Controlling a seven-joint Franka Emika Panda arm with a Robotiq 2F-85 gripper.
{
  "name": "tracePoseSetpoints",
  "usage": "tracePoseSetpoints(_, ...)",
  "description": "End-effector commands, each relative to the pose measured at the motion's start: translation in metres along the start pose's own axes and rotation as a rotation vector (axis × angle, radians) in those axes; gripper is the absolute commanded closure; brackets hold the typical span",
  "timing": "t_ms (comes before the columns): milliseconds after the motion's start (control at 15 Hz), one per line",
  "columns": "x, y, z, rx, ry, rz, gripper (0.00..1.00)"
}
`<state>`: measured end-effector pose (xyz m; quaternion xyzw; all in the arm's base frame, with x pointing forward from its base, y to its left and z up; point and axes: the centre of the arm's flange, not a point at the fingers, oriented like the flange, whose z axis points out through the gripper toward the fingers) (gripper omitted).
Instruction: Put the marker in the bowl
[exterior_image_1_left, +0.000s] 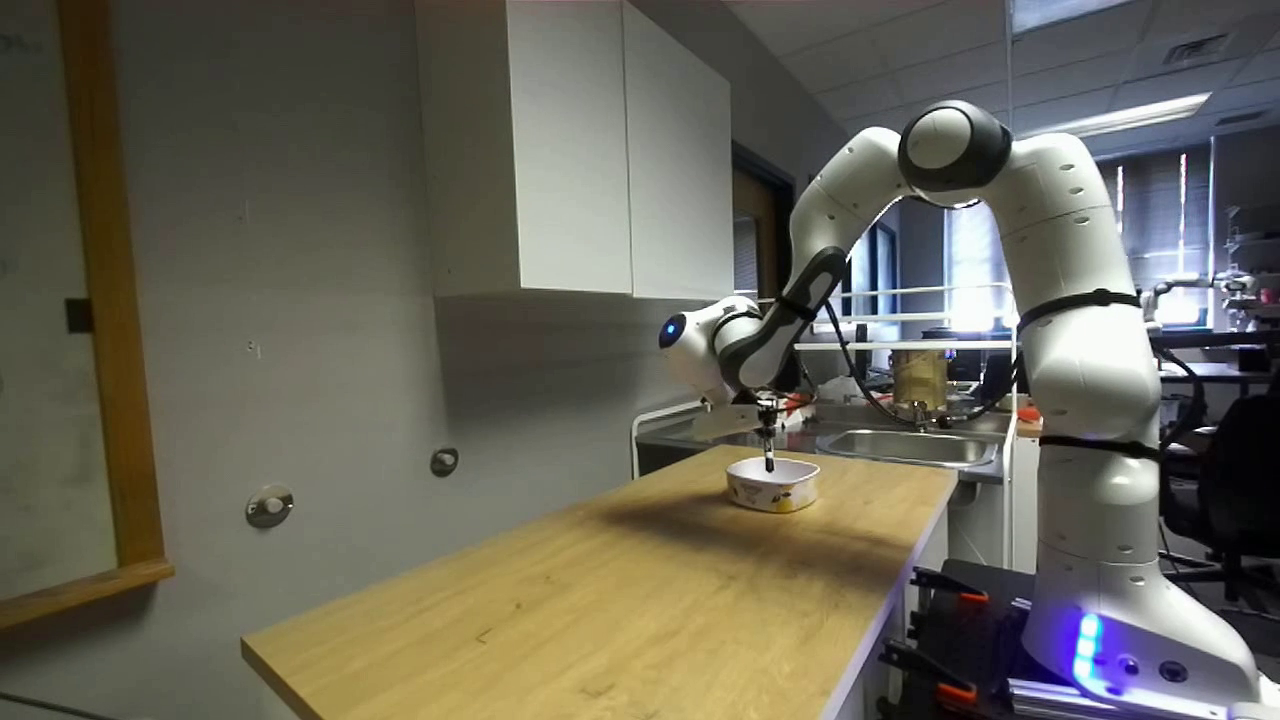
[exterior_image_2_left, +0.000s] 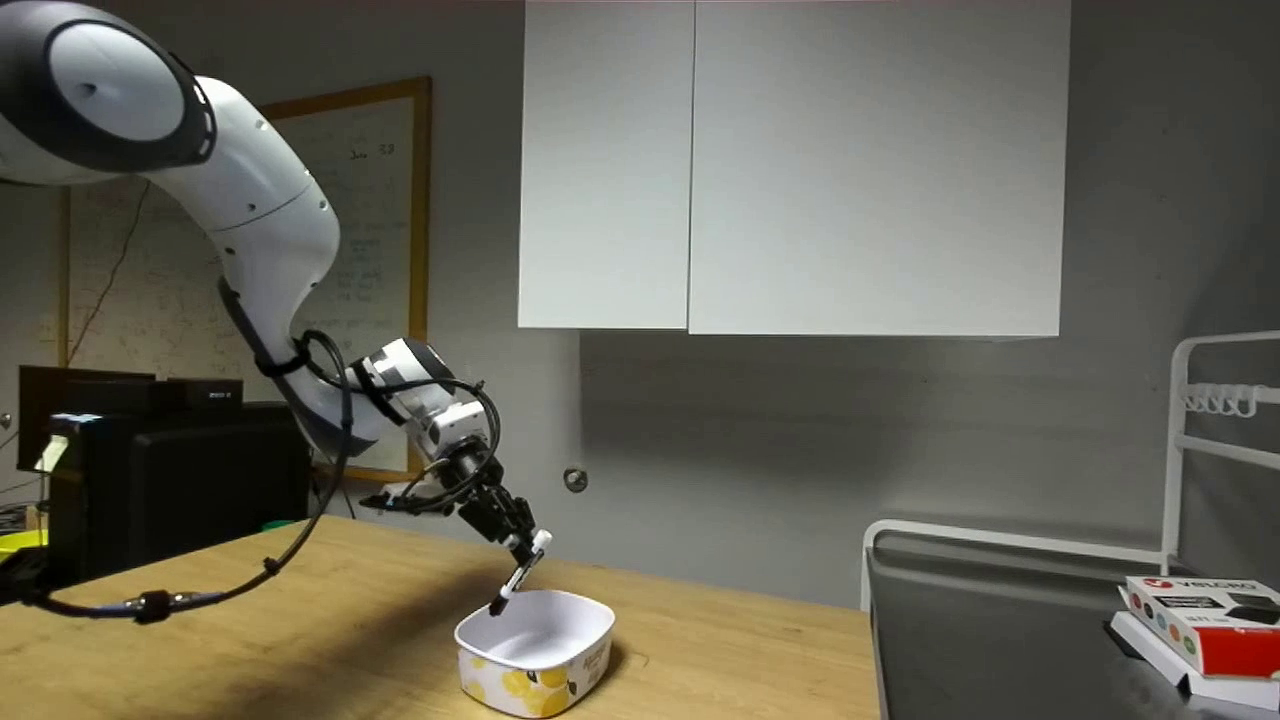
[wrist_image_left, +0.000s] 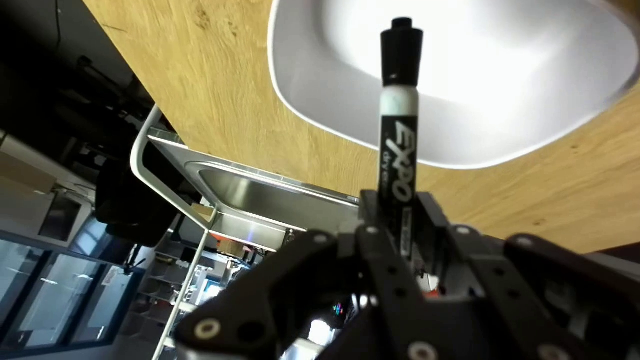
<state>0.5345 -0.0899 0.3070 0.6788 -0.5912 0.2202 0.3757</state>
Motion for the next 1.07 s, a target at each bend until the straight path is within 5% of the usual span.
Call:
tracePoseSetpoints(0,-0.006,-0.020,0.018,-0.020,-0.024,-0.019,0.54)
tracePoseSetpoints(133,-0.016,-0.022,0.025,-0.018,-0.044,-0.037,0.48)
tracePoseSetpoints(533,-0.024,-0.011,0.009,0.009,-0.072,-0.036,0.04)
tracePoseSetpoints(800,-0.012,0.011,-0.022,0.073,-0.071,-0.018,0.00)
tracePoseSetpoints(1000,-0.010,0.027,-0.057,0.226,-0.164,-0.060,0.00)
